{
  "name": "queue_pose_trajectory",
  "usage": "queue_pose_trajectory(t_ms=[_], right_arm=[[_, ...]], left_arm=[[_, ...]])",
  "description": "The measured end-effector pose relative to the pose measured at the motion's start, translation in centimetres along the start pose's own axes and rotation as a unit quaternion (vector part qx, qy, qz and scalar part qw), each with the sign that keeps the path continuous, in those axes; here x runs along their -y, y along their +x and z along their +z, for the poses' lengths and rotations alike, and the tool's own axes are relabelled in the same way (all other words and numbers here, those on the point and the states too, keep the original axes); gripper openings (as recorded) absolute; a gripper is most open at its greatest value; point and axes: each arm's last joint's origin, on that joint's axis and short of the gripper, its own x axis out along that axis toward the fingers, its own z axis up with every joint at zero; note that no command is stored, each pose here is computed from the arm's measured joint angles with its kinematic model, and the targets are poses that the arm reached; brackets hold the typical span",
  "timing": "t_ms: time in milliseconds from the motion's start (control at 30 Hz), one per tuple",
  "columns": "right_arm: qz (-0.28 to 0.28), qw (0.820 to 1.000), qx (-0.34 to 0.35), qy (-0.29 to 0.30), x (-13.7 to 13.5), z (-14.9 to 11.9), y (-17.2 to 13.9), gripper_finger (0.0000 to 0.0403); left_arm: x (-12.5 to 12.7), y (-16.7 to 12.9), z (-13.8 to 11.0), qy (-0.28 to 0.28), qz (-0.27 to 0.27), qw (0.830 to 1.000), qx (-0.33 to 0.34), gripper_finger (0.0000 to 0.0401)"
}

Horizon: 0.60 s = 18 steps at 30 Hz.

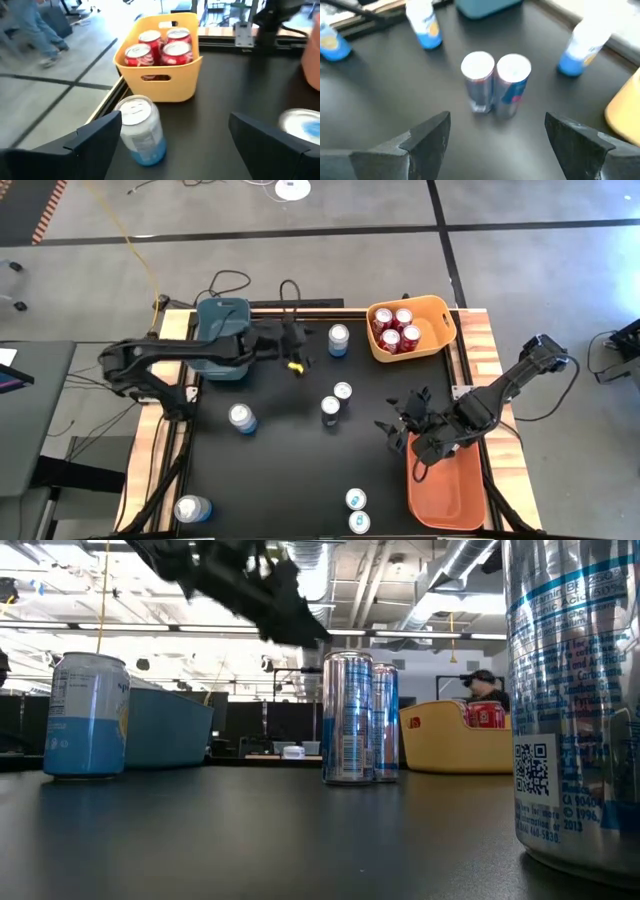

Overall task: Sort soda cans
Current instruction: Put the top white soda can into the orange bin

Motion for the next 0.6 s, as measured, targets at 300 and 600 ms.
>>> queue_pose_trajectory(t_ms=[300,600], right_arm=[[-0.046,0.998,0.052,-0.004,0.2,0.3,0.3,0.034],[-0.068,0.996,0.054,-0.003,0.7,0.5,0.7,0.034]], left_arm=[[-4.5,5.5,-4.4,-0.016,-0.029,0.999,0.019,0.0361],[-6.4,10.2,-5.5,-0.038,-0.05,0.998,-0.016,0.0361]])
